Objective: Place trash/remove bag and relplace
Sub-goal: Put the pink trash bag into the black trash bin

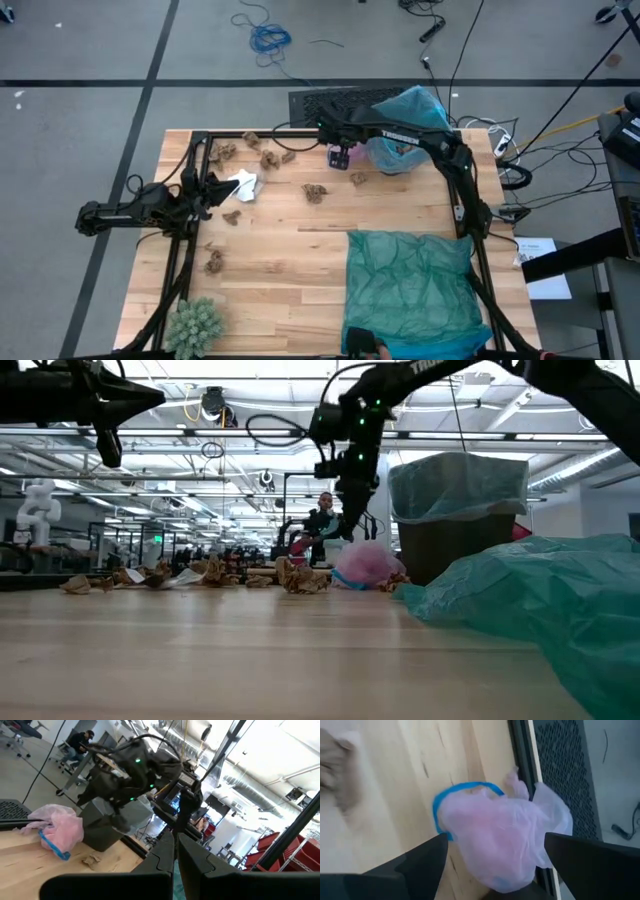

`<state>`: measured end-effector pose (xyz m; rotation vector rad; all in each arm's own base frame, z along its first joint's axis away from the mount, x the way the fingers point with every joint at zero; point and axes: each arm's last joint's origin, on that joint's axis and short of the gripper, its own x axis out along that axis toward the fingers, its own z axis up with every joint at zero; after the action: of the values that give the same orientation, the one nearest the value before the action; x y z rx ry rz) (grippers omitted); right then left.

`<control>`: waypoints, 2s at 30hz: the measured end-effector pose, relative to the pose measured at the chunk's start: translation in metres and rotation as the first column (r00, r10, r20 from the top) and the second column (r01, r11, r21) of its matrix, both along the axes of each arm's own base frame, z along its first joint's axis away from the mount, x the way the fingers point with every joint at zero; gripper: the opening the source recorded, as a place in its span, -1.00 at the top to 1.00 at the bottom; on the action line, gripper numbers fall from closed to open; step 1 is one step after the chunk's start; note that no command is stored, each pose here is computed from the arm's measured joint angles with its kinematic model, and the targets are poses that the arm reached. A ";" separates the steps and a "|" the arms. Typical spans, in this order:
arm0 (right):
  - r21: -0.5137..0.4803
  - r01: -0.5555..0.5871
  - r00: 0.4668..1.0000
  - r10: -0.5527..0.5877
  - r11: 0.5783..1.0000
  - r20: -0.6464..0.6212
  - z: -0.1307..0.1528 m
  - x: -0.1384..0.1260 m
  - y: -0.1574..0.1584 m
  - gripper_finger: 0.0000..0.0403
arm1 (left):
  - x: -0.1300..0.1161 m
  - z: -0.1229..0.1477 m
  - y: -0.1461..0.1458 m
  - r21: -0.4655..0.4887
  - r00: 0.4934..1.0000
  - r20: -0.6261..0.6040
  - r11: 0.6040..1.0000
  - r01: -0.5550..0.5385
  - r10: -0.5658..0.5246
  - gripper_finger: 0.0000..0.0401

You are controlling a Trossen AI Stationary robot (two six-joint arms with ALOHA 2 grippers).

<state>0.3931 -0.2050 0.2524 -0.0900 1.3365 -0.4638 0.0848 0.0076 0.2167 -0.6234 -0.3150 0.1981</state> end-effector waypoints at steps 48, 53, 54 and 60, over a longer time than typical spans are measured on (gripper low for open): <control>0.076 -0.045 0.920 0.011 0.996 0.392 0.150 -0.054 0.054 1.00 | 0.000 -0.001 0.000 0.008 1.000 -0.012 1.000 -0.001 0.001 0.90; -0.059 0.118 0.810 -0.062 0.991 0.583 0.229 -0.103 0.073 1.00 | 0.000 -0.001 0.000 0.008 1.000 -0.012 1.000 -0.002 0.002 0.90; -0.063 0.161 0.795 -0.091 0.985 0.600 0.238 -0.114 0.075 1.00 | 0.000 -0.001 0.000 0.007 1.000 -0.011 1.000 -0.002 0.002 0.90; 0.048 0.380 0.754 -0.339 0.924 0.563 0.247 -0.165 0.073 1.00 | 0.000 -0.001 0.000 0.005 1.000 -0.009 1.000 -0.002 0.002 0.90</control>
<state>0.2281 -0.1317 0.4989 0.2433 0.7416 -0.7975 0.0849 0.0076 0.2159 -0.6172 -0.3069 0.2022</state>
